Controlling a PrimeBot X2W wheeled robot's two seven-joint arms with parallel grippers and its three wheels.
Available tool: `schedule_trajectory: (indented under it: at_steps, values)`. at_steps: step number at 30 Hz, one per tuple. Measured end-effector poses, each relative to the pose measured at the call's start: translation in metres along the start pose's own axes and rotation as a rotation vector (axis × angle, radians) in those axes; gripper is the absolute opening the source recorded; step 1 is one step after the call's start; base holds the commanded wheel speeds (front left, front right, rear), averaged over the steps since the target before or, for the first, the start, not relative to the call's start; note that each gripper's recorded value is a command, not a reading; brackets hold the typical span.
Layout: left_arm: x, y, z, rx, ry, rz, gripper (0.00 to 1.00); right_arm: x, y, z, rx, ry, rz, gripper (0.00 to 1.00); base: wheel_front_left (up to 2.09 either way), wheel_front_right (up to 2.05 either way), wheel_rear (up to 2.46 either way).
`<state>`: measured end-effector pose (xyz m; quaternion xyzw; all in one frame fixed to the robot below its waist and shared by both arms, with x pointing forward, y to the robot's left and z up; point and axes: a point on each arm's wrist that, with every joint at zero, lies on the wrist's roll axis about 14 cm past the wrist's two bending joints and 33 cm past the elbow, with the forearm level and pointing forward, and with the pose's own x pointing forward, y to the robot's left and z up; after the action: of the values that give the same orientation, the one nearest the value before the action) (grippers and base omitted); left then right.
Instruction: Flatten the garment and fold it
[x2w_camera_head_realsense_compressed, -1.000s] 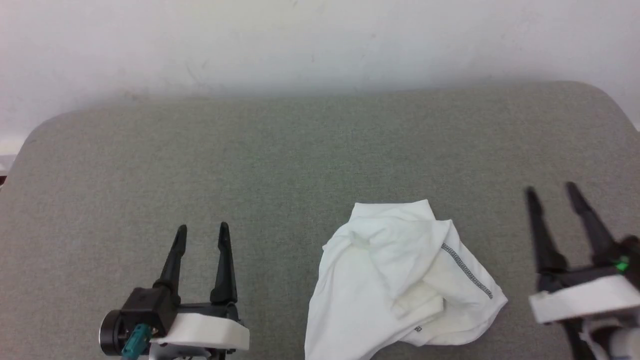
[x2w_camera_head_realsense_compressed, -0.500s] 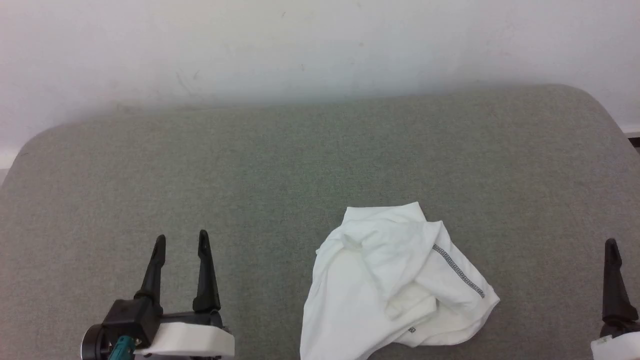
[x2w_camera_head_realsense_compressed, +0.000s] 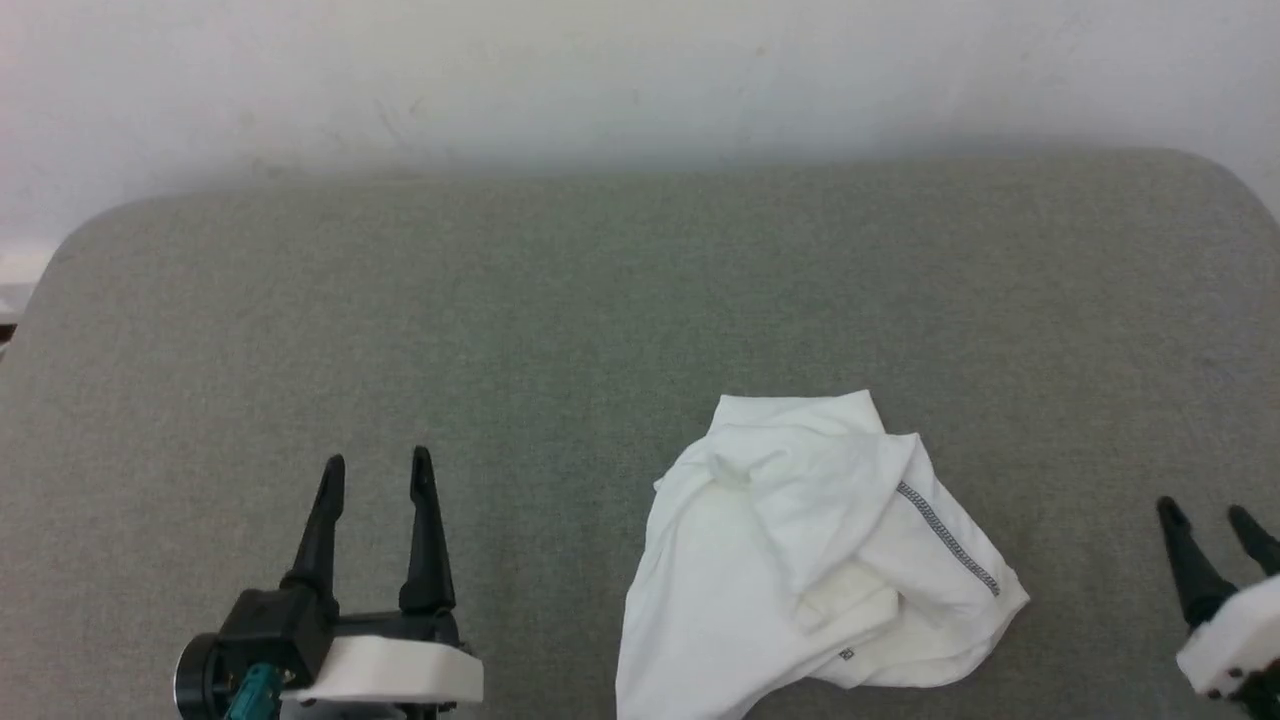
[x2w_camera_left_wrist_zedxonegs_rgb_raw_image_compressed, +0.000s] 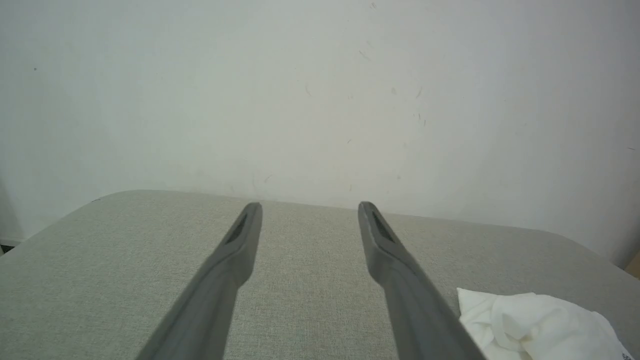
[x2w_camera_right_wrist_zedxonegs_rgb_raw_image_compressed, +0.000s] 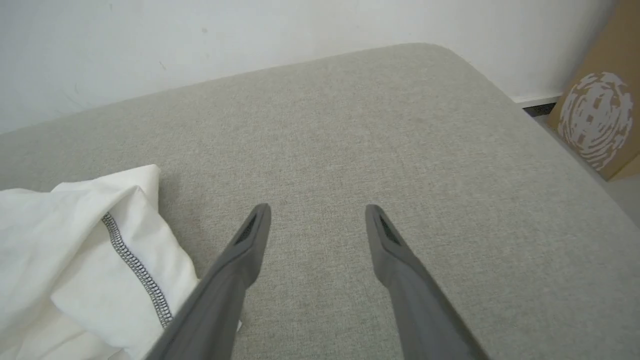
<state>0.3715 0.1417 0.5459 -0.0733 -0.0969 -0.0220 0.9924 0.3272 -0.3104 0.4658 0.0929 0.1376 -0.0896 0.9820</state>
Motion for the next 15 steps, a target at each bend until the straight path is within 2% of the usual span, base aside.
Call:
schedule_trajectory:
  at_steps: [9, 15]
  values:
    - [0.019, -0.001, -0.005, -0.012, -0.002, 0.004, 1.0, 0.053, 0.044, -0.03, -0.055, 0.282, 0.167, 1.0, 0.0, 0.0, 0.0]
    - [0.025, 0.002, -0.018, -0.017, 0.028, 0.019, 1.0, 0.07, 0.086, -0.065, -0.054, 0.455, 0.29, 1.0, 0.0, 0.0, 0.0]
